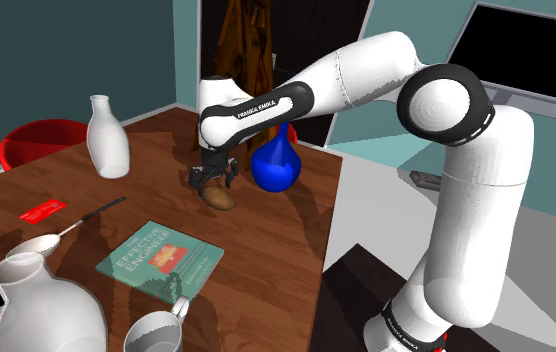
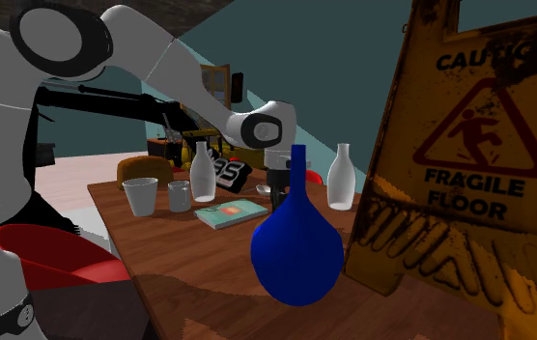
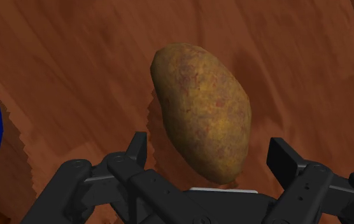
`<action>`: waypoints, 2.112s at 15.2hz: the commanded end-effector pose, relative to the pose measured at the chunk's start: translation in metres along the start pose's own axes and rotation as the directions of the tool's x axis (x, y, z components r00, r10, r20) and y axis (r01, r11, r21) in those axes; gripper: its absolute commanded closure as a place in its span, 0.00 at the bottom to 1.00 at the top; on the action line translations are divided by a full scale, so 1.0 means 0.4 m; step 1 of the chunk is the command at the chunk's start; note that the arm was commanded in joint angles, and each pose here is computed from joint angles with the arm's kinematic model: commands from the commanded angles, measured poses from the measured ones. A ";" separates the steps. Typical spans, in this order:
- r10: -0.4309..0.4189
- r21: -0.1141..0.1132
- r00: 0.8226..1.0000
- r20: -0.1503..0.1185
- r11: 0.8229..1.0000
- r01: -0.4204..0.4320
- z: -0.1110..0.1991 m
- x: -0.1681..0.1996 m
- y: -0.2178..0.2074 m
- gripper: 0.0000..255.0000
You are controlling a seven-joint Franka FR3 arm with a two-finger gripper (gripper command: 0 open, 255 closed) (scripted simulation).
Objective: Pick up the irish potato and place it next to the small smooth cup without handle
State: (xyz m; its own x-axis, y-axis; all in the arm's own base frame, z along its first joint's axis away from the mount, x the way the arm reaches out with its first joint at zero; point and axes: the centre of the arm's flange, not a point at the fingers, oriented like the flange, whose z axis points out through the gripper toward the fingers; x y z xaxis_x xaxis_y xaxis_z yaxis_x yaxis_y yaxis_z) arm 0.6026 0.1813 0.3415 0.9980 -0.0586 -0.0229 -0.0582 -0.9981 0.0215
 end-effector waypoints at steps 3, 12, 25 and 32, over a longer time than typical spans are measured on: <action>0.000 0.000 1.000 0.000 1.000 0.000 0.035 0.000 -0.001 0.00; 0.000 0.000 1.000 0.000 1.000 0.000 0.035 0.000 -0.001 1.00; 0.000 0.000 1.000 0.000 1.000 0.000 -0.044 -0.002 0.001 1.00; 0.000 0.000 1.000 0.000 1.000 0.000 -0.137 -0.004 0.003 1.00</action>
State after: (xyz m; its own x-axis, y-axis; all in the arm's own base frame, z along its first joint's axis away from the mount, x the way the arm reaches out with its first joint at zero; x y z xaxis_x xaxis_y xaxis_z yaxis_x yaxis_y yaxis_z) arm 0.6024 0.1816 0.3905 0.9980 -0.0586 -0.0221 -0.0581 -0.9981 0.0212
